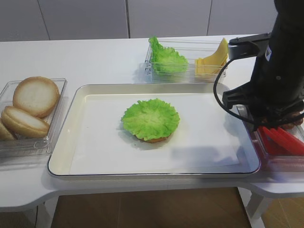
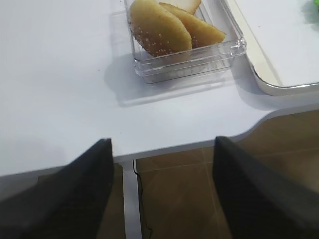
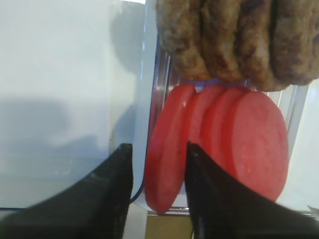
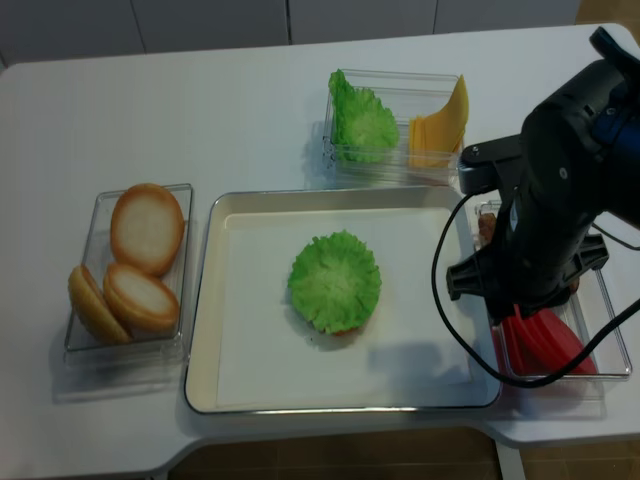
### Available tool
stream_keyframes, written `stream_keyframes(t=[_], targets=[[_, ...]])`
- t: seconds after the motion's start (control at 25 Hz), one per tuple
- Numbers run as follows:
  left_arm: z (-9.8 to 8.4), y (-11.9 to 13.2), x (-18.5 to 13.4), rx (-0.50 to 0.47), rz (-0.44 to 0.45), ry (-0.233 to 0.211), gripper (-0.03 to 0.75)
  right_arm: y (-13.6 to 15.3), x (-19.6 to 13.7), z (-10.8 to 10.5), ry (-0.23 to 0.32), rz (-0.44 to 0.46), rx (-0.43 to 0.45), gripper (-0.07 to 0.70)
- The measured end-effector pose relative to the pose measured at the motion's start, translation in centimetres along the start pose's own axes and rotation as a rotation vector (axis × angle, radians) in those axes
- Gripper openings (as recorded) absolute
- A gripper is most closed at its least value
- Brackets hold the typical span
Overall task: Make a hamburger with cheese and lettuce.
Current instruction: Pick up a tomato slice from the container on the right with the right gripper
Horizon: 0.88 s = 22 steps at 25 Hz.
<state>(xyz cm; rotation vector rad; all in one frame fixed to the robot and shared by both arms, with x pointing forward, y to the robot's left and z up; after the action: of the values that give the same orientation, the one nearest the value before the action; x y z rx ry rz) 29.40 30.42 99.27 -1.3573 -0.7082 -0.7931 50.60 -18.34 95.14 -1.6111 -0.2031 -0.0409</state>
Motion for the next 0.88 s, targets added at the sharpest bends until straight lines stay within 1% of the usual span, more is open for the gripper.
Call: stream_keyframes(t=[0.72, 0.8, 0.88], targets=[[0.0, 0.0, 0.0, 0.0, 0.0, 0.0, 0.468, 1.3, 0.2, -0.1, -0.015, 0.03, -0.028, 0.281], [0.0, 0.0, 0.0, 0.0, 0.0, 0.0, 0.468, 1.3, 0.2, -0.1, -0.015, 0.028, -0.028, 0.267], [0.0, 0.0, 0.0, 0.0, 0.0, 0.0, 0.468, 1.3, 0.2, -0.1, -0.015, 0.028, -0.028, 0.229]])
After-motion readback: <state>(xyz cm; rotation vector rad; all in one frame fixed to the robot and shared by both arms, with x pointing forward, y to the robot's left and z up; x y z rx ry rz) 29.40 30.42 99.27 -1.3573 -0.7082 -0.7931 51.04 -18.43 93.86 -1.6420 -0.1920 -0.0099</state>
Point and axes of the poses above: a point on each arm's last joint axis where the gripper is mounted, y pointing out along that axis toward the gripper, z along the wrist's bending axis when the last joint is at zero, x = y × z, the point moved 8 cm from there along y, pointing out along that axis toward the gripper, and after that the axes turned 2 degrees about y, right-handed, at the moved point
